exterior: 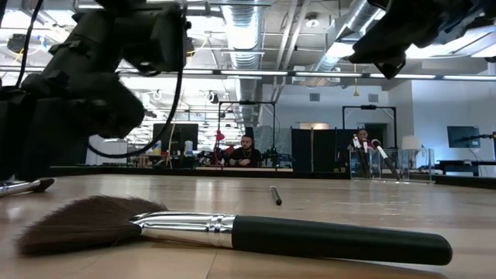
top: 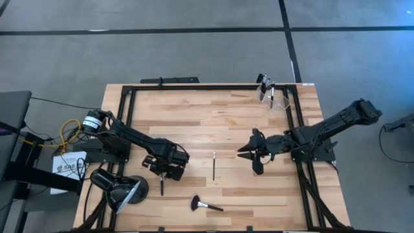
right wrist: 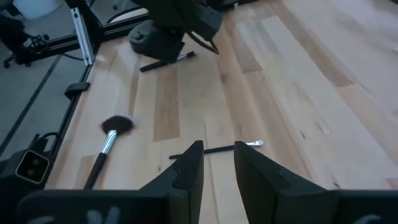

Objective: Put items in baskets/containers
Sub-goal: Put the black powder brush into the transparent organizer

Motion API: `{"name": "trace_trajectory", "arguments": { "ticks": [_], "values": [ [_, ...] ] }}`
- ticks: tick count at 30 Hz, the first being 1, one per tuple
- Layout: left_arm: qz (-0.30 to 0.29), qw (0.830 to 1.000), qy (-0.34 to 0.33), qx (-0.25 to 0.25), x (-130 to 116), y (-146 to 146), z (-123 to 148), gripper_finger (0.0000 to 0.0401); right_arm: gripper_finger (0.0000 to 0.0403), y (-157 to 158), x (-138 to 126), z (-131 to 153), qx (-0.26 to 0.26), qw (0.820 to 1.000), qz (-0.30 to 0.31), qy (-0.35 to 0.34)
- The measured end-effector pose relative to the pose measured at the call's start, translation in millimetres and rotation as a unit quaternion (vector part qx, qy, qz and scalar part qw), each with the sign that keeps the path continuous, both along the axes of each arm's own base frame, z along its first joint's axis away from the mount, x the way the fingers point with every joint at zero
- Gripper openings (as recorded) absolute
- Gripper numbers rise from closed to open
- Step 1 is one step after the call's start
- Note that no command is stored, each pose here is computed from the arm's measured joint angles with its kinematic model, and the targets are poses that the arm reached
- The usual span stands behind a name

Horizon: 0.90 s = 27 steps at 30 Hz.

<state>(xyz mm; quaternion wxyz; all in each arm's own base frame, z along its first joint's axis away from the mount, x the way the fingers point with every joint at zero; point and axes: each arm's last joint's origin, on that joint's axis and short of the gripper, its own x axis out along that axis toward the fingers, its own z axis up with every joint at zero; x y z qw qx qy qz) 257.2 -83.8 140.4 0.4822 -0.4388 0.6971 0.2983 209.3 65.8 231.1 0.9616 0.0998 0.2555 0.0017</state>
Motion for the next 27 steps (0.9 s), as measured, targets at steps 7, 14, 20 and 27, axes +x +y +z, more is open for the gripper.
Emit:
{"name": "trace_trajectory", "arguments": {
  "ticks": [7,14,20,27],
  "values": [
    [0.003,1.000,0.008,0.001,-9,1,-12,0.0175,0.0079,5,-2,0,-0.001,1.000,0.011,0.000],
    [-0.001,1.000,-0.007,-0.003,-15,-2,-20,0.0163,0.0079,4,-1,0,-0.002,1.000,0.008,-0.001],
    [-0.006,1.000,-0.015,-0.008,-14,-2,-21,0.0127,0.0079,3,-1,0,-0.008,1.000,-0.005,-0.003],
    [-0.025,0.999,-0.023,-0.017,-13,-3,-22,0.0048,0.0079,3,-1,0,-0.007,1.000,-0.004,-0.002]
  ]
}}
